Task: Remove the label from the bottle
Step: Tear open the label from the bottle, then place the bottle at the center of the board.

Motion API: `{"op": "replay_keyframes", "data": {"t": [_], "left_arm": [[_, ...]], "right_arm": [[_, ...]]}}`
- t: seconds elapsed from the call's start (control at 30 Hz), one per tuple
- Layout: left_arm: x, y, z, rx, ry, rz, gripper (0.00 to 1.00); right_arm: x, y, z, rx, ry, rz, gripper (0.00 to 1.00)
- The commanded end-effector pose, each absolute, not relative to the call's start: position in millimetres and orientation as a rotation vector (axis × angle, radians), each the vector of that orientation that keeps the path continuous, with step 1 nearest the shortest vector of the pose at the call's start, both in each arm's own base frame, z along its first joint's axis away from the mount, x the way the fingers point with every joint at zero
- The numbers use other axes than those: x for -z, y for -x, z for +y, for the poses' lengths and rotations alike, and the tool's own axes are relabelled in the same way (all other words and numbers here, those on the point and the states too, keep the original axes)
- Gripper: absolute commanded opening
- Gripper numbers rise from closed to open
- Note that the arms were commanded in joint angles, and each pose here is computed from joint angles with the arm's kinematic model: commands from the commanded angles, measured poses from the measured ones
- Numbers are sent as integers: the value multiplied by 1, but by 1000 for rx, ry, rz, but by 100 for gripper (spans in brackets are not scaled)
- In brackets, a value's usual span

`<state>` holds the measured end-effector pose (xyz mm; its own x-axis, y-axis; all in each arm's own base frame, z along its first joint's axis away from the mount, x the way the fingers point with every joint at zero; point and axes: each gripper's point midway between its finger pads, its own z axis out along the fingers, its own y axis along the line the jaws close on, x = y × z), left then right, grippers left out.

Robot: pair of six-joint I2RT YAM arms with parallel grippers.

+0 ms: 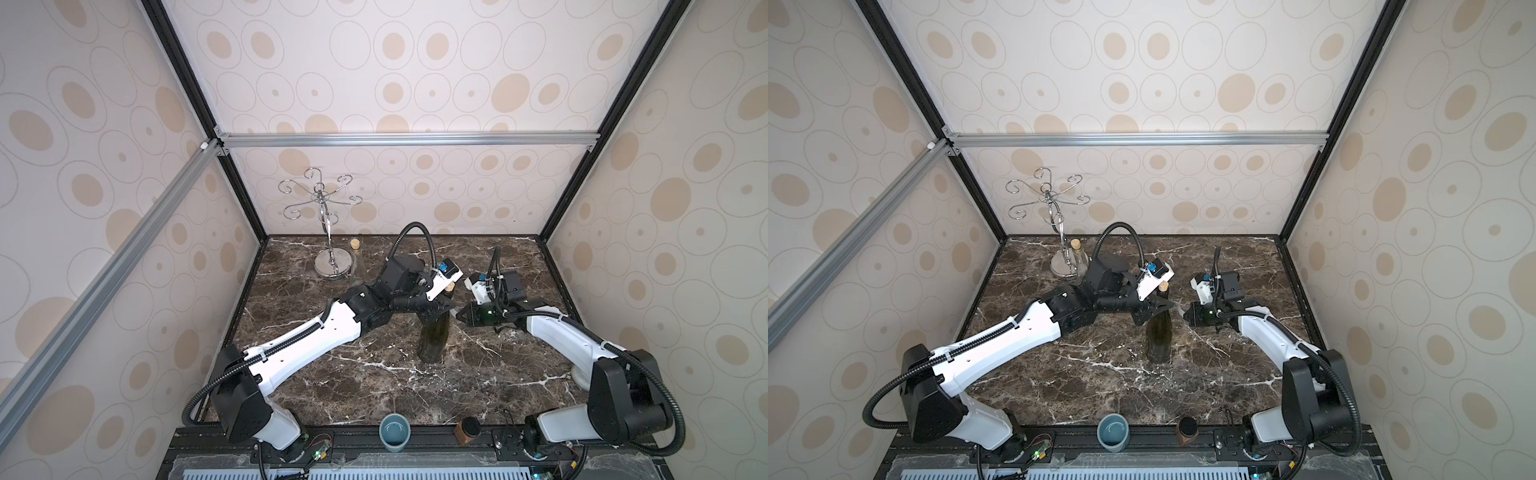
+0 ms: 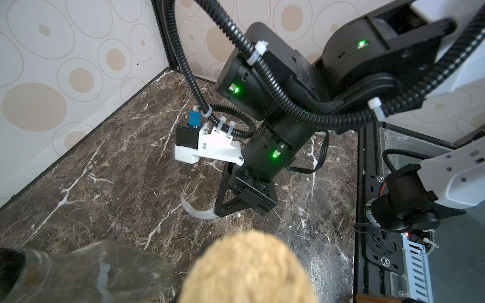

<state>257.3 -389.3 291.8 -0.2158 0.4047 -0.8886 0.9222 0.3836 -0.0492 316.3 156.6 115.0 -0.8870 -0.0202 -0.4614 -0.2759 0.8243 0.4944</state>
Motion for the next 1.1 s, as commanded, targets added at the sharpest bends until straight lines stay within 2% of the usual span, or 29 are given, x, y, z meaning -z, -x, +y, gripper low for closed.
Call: {"op": "replay_keyframes", "data": {"t": [0.0,0.37,0.6,0.8,1.07], "left_arm": [[-321,-255,-397,813,-1127,1752,6],[-363,-276,-413,822,-1033,1678,0],[-394,-296,-433,820,-994,1609,0],[-414,-321,-459,775,-995,1556,0],[-415,-368,-506,673,-1039,1528,0]], "right_arm": [[-127,-310,146,-765,169,2568,0],[-143,-273,118,-722,73,2604,0],[-146,-252,91,-603,-53,2646,0],[-154,-243,76,-557,-121,2662,0],[-168,-235,68,-539,-138,2661,0]]}}
